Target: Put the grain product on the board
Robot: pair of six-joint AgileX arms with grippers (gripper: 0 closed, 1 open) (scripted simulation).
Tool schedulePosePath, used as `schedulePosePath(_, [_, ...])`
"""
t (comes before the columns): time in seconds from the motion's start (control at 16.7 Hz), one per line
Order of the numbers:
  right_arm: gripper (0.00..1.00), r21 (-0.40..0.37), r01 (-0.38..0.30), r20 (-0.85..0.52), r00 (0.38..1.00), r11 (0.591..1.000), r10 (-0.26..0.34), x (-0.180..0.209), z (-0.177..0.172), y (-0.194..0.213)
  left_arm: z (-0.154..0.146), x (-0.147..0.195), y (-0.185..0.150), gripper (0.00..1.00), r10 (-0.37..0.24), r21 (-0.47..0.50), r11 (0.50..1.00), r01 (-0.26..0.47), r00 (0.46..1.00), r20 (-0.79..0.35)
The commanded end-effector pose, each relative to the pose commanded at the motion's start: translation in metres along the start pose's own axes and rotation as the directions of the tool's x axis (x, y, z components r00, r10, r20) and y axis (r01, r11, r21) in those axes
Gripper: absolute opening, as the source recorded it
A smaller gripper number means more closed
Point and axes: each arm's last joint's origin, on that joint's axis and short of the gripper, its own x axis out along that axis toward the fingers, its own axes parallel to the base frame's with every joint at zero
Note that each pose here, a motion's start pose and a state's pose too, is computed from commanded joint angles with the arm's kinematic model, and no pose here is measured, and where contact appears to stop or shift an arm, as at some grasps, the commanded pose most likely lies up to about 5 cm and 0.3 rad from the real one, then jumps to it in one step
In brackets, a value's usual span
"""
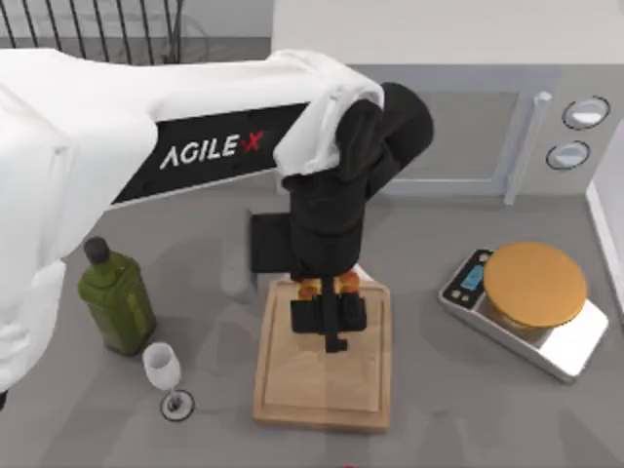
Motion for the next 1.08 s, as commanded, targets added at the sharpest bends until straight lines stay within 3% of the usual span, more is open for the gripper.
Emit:
schedulePosePath(0.6, [1.0, 0.0, 0.0, 0.0, 1.0, 1.0, 0.0, 0.0, 0.0, 0.0, 0.0, 0.017, 0.001, 0.0, 0.008, 0.002, 1.0, -0.008, 1.0, 0.011])
schedulePosePath(1.08, [1.0, 0.0, 0.0, 0.0, 1.0, 1.0, 0.0, 0.0, 0.0, 0.0, 0.0, 0.017, 0.001, 0.6, 0.008, 0.002, 1.0, -0.008, 1.0, 0.011])
